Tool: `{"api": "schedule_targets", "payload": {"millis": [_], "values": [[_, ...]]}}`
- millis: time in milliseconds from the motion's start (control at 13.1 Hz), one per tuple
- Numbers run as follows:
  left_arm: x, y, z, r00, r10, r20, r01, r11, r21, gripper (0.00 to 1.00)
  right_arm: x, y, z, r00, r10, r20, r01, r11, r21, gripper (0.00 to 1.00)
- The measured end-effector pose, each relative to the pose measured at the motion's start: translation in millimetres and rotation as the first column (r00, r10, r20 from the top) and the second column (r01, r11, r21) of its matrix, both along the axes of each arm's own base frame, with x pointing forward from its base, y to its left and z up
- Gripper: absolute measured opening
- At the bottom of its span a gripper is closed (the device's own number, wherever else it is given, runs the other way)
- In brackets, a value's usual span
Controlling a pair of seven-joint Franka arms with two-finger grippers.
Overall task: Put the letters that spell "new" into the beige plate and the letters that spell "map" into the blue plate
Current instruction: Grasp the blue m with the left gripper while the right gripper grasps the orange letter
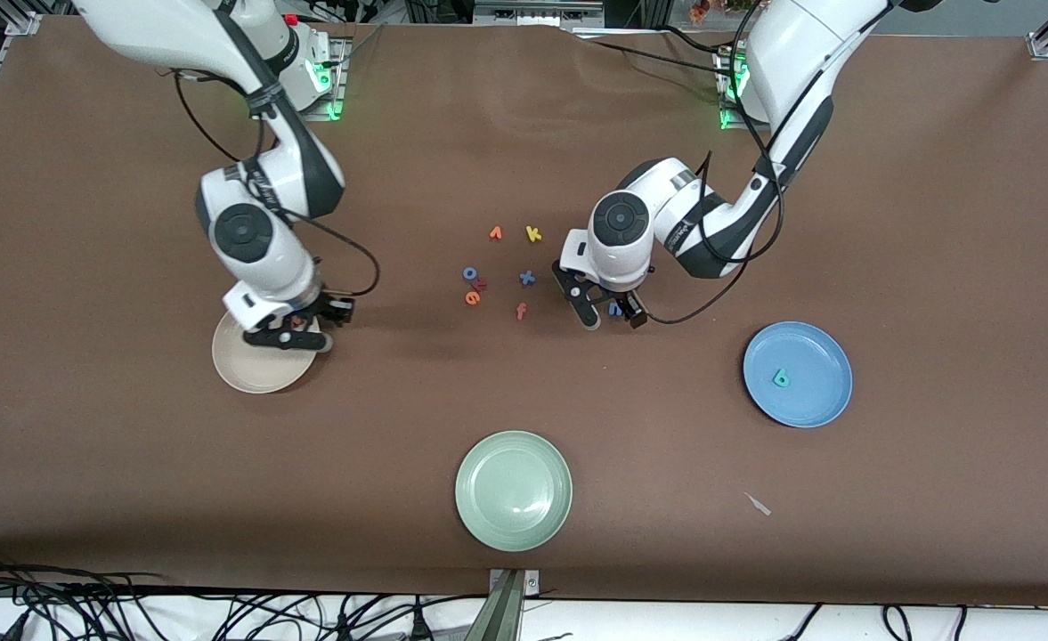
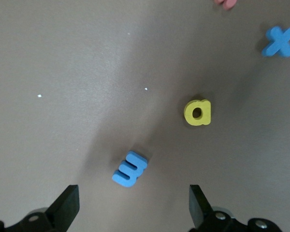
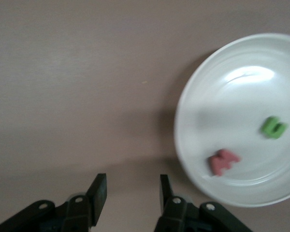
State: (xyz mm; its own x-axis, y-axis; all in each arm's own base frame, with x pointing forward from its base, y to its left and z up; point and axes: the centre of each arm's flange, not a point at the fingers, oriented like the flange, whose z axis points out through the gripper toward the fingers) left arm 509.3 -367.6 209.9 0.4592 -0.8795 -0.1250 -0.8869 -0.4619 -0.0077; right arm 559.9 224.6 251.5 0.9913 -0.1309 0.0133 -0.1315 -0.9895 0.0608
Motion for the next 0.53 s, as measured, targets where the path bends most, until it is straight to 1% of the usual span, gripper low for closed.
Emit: {"api": "schedule_targets", "payload": {"millis": [152, 305, 533], "values": [[-5.0, 5.0, -12.4, 0.998, -0.034, 0.046, 0.036, 0.999, -0.032, 1.00, -7.5, 35.1, -8.3, 0.995, -0.100, 0.020, 0.100, 0.994, 0.035, 0.52], [-9.7, 9.6, -20.5, 0.994, -0.076, 0.074, 0.079, 0.996, -0.029, 1.00, -11.9, 59.1, -17.7, 0.983, -0.181, 0.029, 0.179, 0.982, 0.062, 0.52], [-12.1, 12.2, -24.3, 0.992, -0.101, 0.081, 0.102, 0.995, -0.014, 0.97, -18.1, 93.6, -26.9, 0.954, -0.300, 0.023, 0.297, 0.951, 0.090, 0.52]]}}
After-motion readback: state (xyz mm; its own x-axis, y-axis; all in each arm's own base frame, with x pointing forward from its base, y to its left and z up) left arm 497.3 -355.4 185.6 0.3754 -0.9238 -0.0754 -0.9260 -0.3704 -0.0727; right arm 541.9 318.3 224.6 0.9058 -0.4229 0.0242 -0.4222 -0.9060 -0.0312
